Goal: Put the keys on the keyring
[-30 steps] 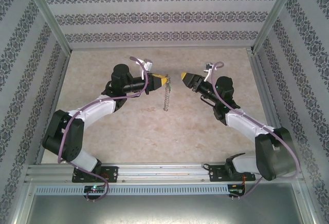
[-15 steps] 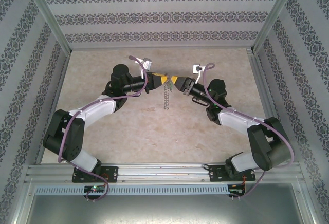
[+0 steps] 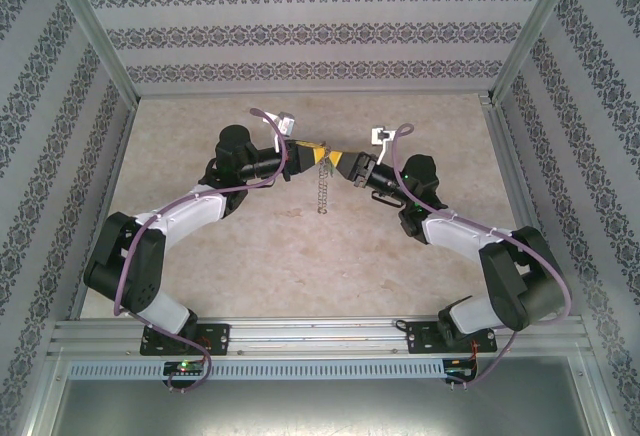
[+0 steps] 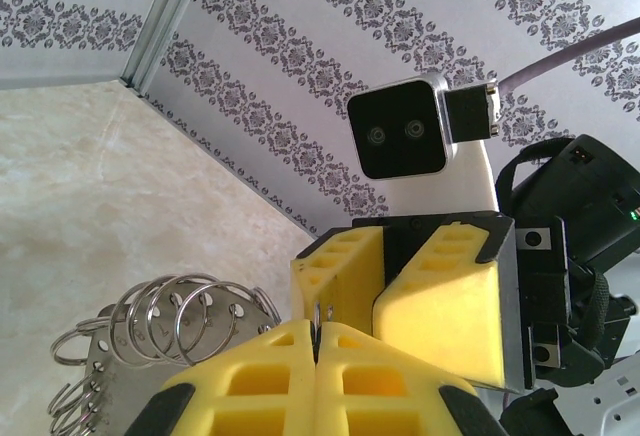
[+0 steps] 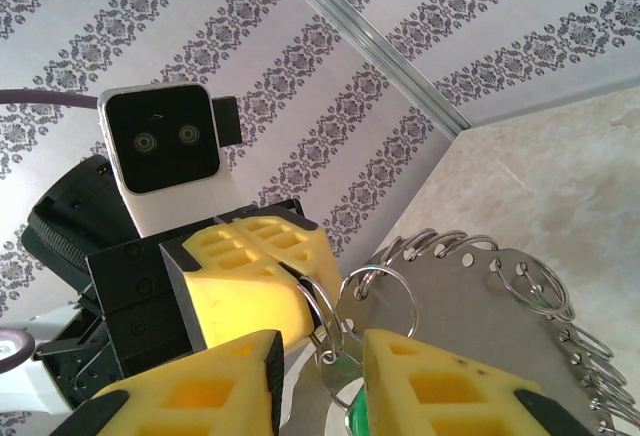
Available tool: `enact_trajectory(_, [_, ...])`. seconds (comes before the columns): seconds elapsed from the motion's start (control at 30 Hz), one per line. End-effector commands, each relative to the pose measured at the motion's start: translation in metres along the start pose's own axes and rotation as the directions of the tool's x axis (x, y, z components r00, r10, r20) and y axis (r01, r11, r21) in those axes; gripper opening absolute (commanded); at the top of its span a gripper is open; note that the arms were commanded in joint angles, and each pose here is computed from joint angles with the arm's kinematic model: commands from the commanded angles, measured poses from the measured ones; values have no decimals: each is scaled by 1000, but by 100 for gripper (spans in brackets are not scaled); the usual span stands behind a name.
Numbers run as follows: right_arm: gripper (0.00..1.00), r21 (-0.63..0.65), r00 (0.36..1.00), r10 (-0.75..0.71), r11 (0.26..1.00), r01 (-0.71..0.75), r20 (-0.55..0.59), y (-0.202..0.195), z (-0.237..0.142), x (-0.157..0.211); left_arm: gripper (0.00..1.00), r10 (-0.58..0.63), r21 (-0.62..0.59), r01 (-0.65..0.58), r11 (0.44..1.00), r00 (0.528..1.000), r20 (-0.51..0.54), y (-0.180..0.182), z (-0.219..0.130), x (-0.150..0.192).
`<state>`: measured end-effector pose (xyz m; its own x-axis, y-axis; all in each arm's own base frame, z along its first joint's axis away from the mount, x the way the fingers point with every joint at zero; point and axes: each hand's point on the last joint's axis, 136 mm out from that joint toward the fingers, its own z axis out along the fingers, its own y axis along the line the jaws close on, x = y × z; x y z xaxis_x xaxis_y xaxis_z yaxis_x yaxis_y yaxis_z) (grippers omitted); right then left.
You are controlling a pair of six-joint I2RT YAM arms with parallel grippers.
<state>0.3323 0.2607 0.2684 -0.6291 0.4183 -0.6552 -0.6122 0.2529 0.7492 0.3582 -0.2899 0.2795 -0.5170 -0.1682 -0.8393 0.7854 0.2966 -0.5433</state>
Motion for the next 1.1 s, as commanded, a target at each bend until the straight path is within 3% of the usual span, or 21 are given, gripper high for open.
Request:
enact_trajectory(0.0, [29,-72,999,-46,996,47,7,20,7,-6,0,57,46,-59,997,997,43,-11,1,-13])
enact_trajectory(0.5, [26,-83,998,-54,995,55,10,23,13,-10,0,55,54,-58,997,998,38,-13,1,-11])
enact_trajectory(1.07, [0,-89,998,-54,995,53,-12,21,16,-7,0,57,54,-59,997,998,34,-13,0,-10])
